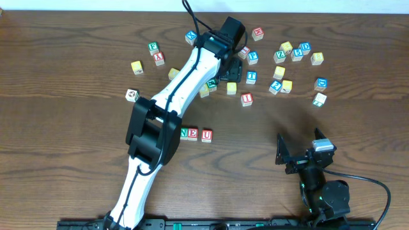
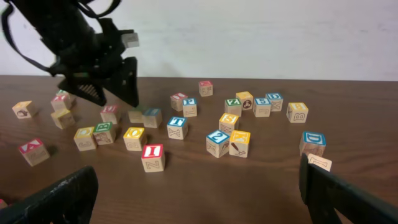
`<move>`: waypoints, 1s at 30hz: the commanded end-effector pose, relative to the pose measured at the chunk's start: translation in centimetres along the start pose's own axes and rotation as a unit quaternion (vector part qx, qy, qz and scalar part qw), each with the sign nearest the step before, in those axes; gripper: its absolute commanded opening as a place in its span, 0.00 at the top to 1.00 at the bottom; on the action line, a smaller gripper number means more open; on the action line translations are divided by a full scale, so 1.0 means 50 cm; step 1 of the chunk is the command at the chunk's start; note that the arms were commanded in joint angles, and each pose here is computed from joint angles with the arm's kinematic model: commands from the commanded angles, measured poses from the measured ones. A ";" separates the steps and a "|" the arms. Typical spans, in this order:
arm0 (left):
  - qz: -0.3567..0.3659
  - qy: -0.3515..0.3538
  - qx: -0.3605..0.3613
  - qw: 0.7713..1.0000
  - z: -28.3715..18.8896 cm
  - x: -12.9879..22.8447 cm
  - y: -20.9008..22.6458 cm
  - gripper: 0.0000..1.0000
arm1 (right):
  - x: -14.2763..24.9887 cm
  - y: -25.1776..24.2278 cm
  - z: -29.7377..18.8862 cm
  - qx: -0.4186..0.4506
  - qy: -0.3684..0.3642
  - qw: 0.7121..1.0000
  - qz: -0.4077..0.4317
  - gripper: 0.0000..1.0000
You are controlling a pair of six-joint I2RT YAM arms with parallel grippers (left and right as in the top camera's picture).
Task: Spell out NEURIPS
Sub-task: 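Move the left gripper up to the green R block in the pile, then lower the left gripper onto the green R block and close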
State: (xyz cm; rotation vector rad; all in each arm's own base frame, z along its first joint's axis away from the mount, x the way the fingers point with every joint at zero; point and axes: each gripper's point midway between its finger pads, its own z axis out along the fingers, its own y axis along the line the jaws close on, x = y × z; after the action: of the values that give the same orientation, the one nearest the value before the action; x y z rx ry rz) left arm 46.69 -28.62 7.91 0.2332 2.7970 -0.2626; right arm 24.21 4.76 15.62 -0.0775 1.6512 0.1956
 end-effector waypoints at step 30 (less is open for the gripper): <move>-0.039 -0.085 -0.025 0.995 0.100 -0.104 0.072 0.27 | 0.002 -0.003 0.000 0.003 0.001 1.000 -0.003 0.01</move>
State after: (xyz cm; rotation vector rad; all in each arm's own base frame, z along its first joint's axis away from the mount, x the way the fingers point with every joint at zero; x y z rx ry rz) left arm 53.21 -26.59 4.49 0.1060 2.6554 -0.2187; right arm 24.21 4.76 15.62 -0.0775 1.6512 0.1956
